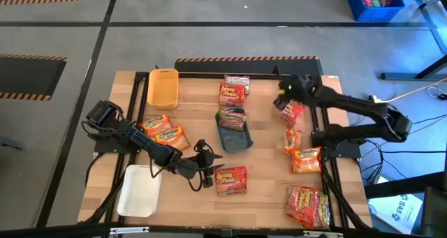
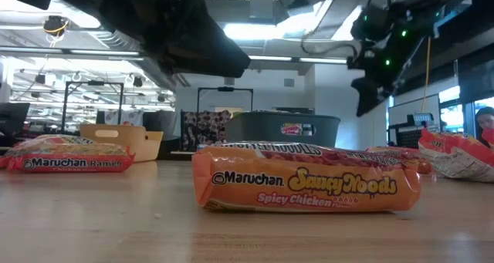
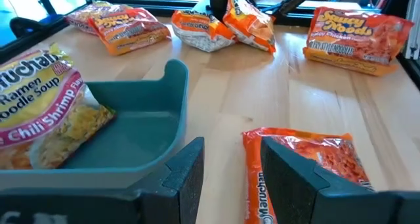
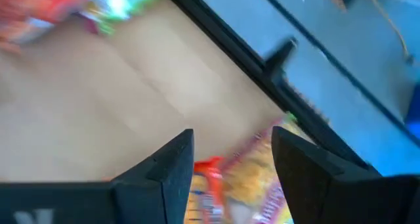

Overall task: Sort Maruchan noodles
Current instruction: Put the green noodles into the blue bin

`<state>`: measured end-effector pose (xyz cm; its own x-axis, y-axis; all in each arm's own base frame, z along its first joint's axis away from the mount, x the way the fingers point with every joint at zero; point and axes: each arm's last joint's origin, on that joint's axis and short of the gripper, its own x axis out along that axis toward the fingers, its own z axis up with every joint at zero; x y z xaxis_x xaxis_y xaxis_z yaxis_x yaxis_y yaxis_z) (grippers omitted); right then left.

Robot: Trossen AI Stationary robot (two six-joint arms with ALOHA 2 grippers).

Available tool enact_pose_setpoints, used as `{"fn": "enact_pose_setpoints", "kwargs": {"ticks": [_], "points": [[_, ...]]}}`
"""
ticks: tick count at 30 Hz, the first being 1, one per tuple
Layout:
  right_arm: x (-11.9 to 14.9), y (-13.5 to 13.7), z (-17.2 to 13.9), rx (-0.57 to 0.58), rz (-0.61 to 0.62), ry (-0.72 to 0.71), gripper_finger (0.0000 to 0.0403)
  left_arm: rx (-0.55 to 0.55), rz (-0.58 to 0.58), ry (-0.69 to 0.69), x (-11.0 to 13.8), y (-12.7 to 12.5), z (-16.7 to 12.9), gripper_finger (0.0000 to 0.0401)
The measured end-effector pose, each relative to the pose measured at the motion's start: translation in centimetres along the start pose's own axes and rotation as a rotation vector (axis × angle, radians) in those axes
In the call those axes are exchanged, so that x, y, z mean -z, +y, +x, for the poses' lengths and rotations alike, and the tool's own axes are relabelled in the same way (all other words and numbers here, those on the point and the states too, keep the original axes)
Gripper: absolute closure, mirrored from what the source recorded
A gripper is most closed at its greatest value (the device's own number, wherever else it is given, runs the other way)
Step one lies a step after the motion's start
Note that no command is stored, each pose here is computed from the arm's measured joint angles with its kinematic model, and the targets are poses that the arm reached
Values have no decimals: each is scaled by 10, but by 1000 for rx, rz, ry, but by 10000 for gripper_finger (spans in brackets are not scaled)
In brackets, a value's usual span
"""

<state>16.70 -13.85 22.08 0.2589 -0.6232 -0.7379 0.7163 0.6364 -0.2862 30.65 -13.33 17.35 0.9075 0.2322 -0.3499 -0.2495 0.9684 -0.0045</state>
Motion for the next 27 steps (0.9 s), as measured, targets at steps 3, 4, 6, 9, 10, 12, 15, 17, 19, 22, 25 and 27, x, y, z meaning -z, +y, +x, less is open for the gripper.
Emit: {"fn": "enact_pose_setpoints", "kwargs": {"ticks": [3,4,6,9,10,12,15,17,19,22,25,27], "points": [[-1,-20,12,12,69,52,205,-9,49,-1,-2,4,2,258],[-2,-25,16,10,89,67,198,-3,65,-2,-4,6,3,258],[-5,-35,24,9,121,102,181,16,92,-3,-9,11,4,258],[-14,-47,38,16,154,171,152,33,117,-4,-15,19,7,258],[-17,-52,43,18,165,208,144,37,124,-1,-15,22,9,258],[-20,-60,54,23,178,311,132,49,122,6,-16,26,13,258],[-18,-67,70,25,211,457,121,81,114,22,-16,32,17,258],[-13,-68,80,23,218,538,119,92,112,35,-16,34,19,258],[-8,-69,86,23,210,597,120,99,109,37,-16,35,19,258],[-11,-69,88,27,231,581,127,106,109,40,-15,34,19,258],[-10,-68,90,32,246,589,135,111,100,41,-15,32,18,258],[-11,-69,90,38,250,579,141,111,93,42,-15,32,18,258]]}}
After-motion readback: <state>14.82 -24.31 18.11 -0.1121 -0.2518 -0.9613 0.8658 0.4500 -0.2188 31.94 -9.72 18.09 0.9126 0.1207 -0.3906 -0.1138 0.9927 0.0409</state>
